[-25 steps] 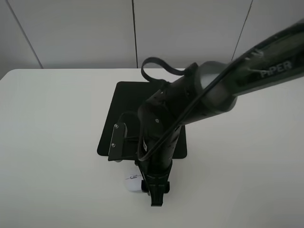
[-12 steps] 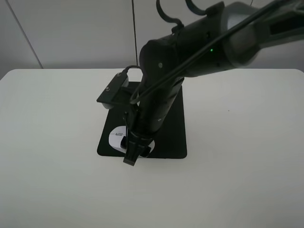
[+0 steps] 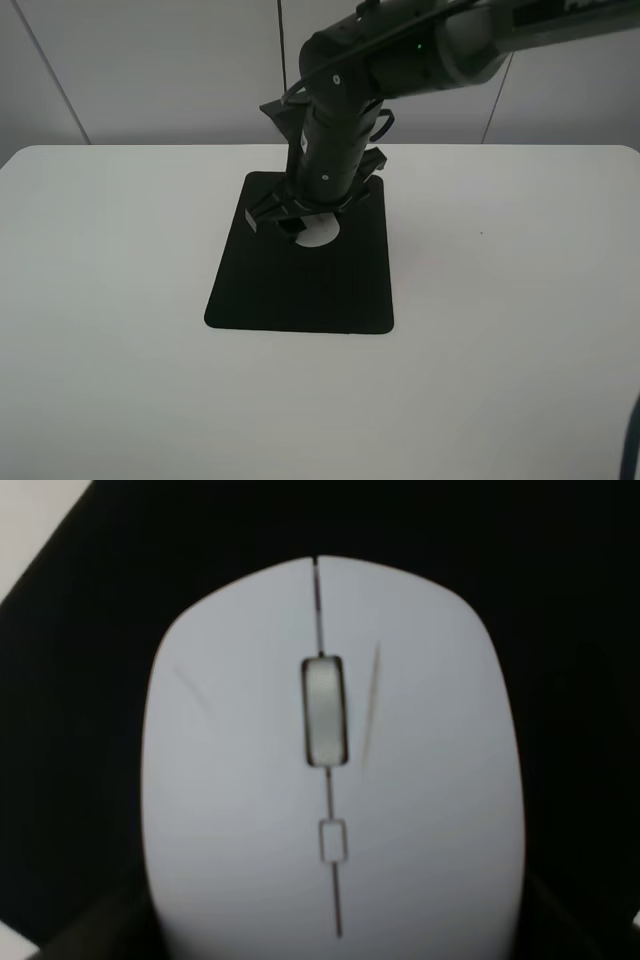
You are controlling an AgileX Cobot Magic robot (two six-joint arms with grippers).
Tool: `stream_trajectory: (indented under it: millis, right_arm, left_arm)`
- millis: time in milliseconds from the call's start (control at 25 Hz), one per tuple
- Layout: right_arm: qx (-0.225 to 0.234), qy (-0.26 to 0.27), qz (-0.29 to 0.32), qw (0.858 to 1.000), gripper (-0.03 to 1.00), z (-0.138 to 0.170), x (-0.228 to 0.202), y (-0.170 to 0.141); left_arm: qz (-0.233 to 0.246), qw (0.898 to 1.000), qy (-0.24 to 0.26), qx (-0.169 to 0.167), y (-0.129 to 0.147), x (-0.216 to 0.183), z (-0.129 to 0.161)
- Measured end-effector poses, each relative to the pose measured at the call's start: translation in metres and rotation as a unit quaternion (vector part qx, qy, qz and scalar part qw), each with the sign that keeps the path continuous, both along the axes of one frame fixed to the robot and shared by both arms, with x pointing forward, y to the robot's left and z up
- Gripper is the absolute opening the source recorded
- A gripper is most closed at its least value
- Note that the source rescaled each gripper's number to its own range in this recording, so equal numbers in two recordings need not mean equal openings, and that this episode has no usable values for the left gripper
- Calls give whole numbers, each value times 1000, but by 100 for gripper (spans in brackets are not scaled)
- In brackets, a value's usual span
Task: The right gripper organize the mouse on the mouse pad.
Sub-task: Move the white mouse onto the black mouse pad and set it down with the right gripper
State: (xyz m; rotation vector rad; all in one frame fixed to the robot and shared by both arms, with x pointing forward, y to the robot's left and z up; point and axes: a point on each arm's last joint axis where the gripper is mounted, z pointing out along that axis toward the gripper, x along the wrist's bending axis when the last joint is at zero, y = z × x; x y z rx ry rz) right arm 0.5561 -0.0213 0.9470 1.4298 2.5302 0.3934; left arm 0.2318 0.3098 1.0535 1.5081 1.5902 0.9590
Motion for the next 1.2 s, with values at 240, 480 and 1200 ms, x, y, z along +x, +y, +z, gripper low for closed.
stream_trajectory:
  millis: [240, 480, 1200]
  right_arm:
    - [-5, 4, -96, 995, 1, -14, 24, 3]
    - [4, 4, -153, 988, 1, -31, 41, 15]
    - [-5, 14, -207, 978, 1, -75, 58, 6]
  left_arm:
    - [0, 1000, 0, 0, 0, 0, 0]
    - [0, 1000, 0, 0, 0, 0, 0]
    - [0, 1000, 0, 0, 0, 0, 0]
